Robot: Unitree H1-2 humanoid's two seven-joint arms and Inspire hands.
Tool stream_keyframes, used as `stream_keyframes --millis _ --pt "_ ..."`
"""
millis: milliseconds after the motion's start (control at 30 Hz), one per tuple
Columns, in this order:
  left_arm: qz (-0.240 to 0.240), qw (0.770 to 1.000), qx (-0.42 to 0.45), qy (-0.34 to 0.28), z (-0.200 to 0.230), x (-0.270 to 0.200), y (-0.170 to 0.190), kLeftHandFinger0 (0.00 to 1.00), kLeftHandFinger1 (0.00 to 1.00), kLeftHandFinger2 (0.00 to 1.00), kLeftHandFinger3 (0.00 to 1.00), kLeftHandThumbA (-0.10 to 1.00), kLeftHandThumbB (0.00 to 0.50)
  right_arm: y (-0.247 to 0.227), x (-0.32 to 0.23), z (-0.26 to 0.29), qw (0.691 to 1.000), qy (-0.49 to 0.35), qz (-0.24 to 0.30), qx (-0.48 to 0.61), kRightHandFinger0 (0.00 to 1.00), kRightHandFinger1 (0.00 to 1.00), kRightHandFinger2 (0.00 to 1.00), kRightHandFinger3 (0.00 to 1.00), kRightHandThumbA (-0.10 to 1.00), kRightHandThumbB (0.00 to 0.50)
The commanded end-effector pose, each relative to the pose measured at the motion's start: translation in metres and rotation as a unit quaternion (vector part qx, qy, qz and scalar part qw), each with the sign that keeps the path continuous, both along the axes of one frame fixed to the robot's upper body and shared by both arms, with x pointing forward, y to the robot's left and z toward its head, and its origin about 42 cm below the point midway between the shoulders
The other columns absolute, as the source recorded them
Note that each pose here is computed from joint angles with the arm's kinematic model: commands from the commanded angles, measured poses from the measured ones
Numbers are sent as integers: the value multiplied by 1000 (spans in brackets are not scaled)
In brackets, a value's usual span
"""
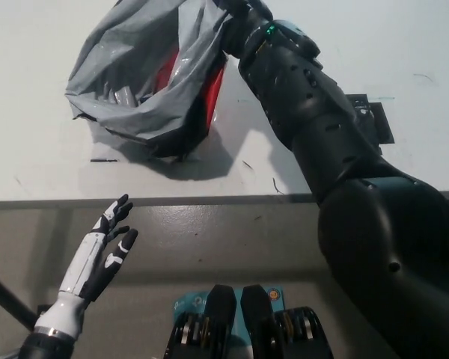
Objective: Use the right hand to pick up a rubix's cube and place it into a plastic bag and lift the bag
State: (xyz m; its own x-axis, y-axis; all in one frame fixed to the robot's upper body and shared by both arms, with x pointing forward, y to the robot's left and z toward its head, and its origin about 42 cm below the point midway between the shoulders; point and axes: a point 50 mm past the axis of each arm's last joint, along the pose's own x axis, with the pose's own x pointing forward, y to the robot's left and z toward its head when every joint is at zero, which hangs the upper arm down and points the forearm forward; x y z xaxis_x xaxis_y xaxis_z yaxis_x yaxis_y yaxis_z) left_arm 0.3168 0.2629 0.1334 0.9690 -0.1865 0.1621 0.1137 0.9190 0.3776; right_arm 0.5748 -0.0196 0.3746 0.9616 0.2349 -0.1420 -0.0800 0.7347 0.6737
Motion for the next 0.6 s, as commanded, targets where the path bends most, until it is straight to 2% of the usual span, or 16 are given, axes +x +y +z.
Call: stream_keyframes --millis 0,33,67,100,133,167,200,233,267,300,333,367,400,433,500,567 --pt "-13 999 16 -29 15 5 1 932 1000 1000 1000 913 136 -14 7 28 997 -58 -24 -33 0 156 722 781 -100 98" --pt "-14 999 16 -30 16 6 0 931 1000 1000 1000 912 136 -20 8 24 993 -68 -36 -89 0 187 727 530 -100 112" --pt "-13 999 18 -31 16 6 0 930 1000 1000 1000 912 137 -24 9 20 981 -86 -47 -166 0 212 732 338 -100 122" --pt "-13 999 19 -30 16 6 1 930 1000 1000 1000 913 139 -29 10 16 957 -111 -62 -262 0 246 717 252 -100 159" --pt "-13 999 17 -31 16 7 1 937 1000 1000 1000 907 139 -37 11 11 896 -150 -89 -409 30 279 679 396 -100 188" --pt "-13 999 14 -31 16 7 1 939 1000 1000 1000 905 139 -43 11 9 824 -178 -114 -526 61 327 709 506 -100 207" --pt "-13 999 13 -31 16 7 1 936 1000 1000 1000 899 135 -46 11 9 773 -194 -126 -591 53 336 742 659 -100 157" --pt "-12 999 14 -31 16 7 1 935 1000 1000 1000 899 135 -48 12 9 735 -203 -130 -633 59 311 671 665 -97 202" --pt "-12 999 15 -31 17 7 1 934 1000 1000 1000 899 135 -51 13 11 686 -206 -129 -685 170 416 766 873 -51 245" --pt "-13 999 14 -31 17 8 1 934 1000 1000 1000 902 129 -54 14 15 636 -201 -122 -735 161 341 644 1000 -20 245" --pt "-15 999 14 -32 17 8 0 933 1000 1000 1000 905 130 -59 17 21 548 -183 -105 -809 613 822 1000 1000 138 280" --pt "-16 999 15 -31 16 8 0 933 1000 1000 1000 907 131 -64 18 22 499 -169 -98 -844 892 1000 1000 1000 237 314" --pt "-16 999 16 -31 16 8 0 932 1000 1000 1000 909 131 -67 18 22 466 -160 -96 -865 1000 1000 1000 1000 266 327" --pt "-17 999 17 -30 15 8 0 932 1000 1000 1000 912 130 -72 19 21 429 -148 -96 -886 1000 1000 1000 1000 315 374" --pt "-18 999 19 -30 15 7 0 930 1000 1000 1000 914 129 -80 20 18 379 -134 -97 -910 1000 1000 1000 1000 355 395" --pt "-18 999 23 -29 15 7 0 924 1000 1000 1000 924 131 -86 21 17 366 -127 -98 -917 1000 1000 1000 1000 387 407"
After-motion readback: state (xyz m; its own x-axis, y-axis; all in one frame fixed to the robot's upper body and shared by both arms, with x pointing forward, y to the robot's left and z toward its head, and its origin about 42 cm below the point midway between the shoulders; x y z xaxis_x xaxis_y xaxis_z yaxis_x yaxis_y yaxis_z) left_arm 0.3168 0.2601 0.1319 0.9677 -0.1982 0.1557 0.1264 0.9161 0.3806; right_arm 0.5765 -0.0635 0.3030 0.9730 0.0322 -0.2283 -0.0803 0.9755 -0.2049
